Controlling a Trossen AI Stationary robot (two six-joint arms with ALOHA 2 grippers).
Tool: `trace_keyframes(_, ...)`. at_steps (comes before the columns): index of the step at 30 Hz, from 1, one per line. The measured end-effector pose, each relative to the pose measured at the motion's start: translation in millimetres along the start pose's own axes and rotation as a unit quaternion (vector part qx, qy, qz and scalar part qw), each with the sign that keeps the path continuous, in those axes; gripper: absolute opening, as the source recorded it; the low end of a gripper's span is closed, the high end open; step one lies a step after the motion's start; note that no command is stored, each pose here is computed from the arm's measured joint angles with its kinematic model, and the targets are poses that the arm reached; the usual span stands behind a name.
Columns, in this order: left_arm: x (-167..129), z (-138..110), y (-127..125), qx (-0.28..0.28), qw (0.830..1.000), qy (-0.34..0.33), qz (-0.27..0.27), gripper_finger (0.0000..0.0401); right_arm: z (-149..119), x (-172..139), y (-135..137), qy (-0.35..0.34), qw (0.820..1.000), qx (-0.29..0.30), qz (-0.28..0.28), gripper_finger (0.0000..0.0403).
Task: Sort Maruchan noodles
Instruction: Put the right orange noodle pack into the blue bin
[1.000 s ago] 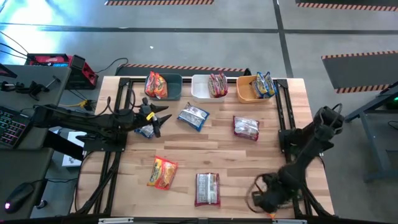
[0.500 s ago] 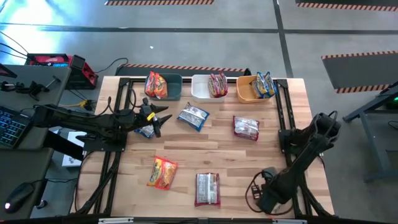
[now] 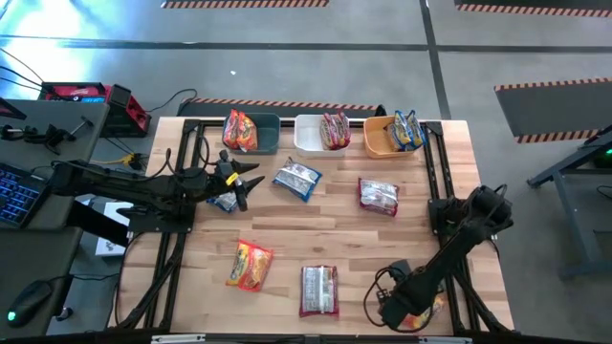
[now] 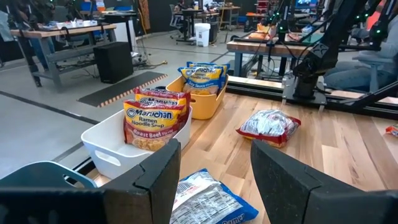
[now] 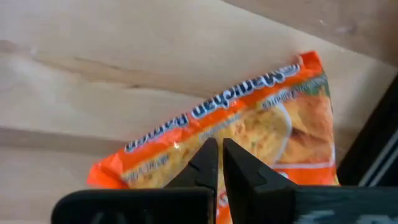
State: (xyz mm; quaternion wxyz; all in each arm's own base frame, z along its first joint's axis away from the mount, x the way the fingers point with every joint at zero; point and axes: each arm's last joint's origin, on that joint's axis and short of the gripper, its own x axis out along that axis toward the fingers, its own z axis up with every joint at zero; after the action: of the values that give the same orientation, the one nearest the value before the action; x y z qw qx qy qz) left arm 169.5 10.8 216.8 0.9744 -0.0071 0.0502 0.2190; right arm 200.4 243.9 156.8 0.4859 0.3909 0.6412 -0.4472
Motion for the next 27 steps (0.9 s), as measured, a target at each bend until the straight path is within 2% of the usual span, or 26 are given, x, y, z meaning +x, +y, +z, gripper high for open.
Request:
trace_keyframes(5,0.0,0.0,0.0,0.0,1.0,0.0,0.0,0.0184,9.6,2.7,9.9,-0.018,1.0,-0.015,0.015,0.0001)
trace_keyframes(10,0.0,0.0,0.0,0.0,1.0,0.0,0.0,0.0184,24.6,2.4,27.1,-0.04,0.996,-0.058,0.059,0.0)
trace_keyframes(12,0.0,0.0,0.0,0.0,1.0,0.0,0.0,0.0184,31.9,-0.7,37.6,-0.035,0.992,-0.087,0.09,0.0)
trace_keyframes(15,0.0,0.0,0.0,-0.002,1.0,0.0,0.0,0.0184,39.7,-16.1,45.8,-0.002,0.989,-0.108,0.101,0.0)
trace_keyframes(19,0.1,-0.2,0.0,-0.004,1.0,0.001,0.0,0.0184,20.0,-49.7,42.7,0.012,0.984,-0.122,0.133,0.0)
trace_keyframes(22,0.2,-0.4,0.0,-0.004,1.0,0.001,0.0,0.0184,-2.0,-62.7,27.9,-0.026,0.984,-0.092,0.15,0.0)
trace_keyframes(24,0.2,-0.5,-0.2,-0.004,1.0,0.001,-0.002,0.0184,-18.6,-62.9,16.0,-0.053,0.981,-0.055,0.177,0.0)
trace_keyframes(27,0.2,-0.5,-0.3,-0.004,1.0,0.002,-0.003,0.0184,-39.2,-43.3,-2.9,-0.063,0.979,0.006,0.193,0.0002)
